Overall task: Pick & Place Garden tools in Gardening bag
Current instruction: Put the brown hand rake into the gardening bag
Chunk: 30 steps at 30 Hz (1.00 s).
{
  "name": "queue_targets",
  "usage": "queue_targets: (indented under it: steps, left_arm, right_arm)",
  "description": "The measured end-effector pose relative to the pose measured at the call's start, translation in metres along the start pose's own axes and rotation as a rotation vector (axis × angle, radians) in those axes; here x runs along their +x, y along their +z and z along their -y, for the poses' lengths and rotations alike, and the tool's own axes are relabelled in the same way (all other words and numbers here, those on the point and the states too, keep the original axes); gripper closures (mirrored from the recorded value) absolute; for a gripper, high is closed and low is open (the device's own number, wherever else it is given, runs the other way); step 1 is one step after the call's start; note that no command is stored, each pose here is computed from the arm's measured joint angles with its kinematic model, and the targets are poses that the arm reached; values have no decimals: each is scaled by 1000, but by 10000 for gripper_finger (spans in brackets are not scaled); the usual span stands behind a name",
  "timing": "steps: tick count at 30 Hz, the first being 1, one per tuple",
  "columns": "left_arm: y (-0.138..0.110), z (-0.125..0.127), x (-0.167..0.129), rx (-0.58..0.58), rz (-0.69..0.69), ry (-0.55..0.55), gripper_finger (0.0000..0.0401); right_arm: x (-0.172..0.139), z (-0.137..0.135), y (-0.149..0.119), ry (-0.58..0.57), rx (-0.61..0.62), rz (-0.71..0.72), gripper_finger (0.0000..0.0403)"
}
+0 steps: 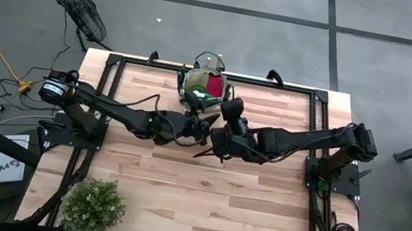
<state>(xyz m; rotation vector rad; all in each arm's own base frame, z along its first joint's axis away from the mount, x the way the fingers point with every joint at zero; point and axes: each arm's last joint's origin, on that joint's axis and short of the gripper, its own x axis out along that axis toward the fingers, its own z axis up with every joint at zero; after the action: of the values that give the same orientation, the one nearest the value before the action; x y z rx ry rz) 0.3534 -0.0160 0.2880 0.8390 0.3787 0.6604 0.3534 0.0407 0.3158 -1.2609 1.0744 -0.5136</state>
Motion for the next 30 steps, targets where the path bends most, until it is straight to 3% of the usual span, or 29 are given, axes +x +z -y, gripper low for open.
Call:
queue_targets:
  steps: [8,23,30]
  left_arm:
    - [2,-2,0,-24,-1,22,175]
    - [1,2,-1,-24,0,-11,332]
    - [0,4,-1,-38,-10,-19,336]
  right_arm:
    - [1,0,-1,24,47,17,352]
    - [6,-2,-3,87,96,36,352]
    - [6,-2,-3,91,93,37,352]
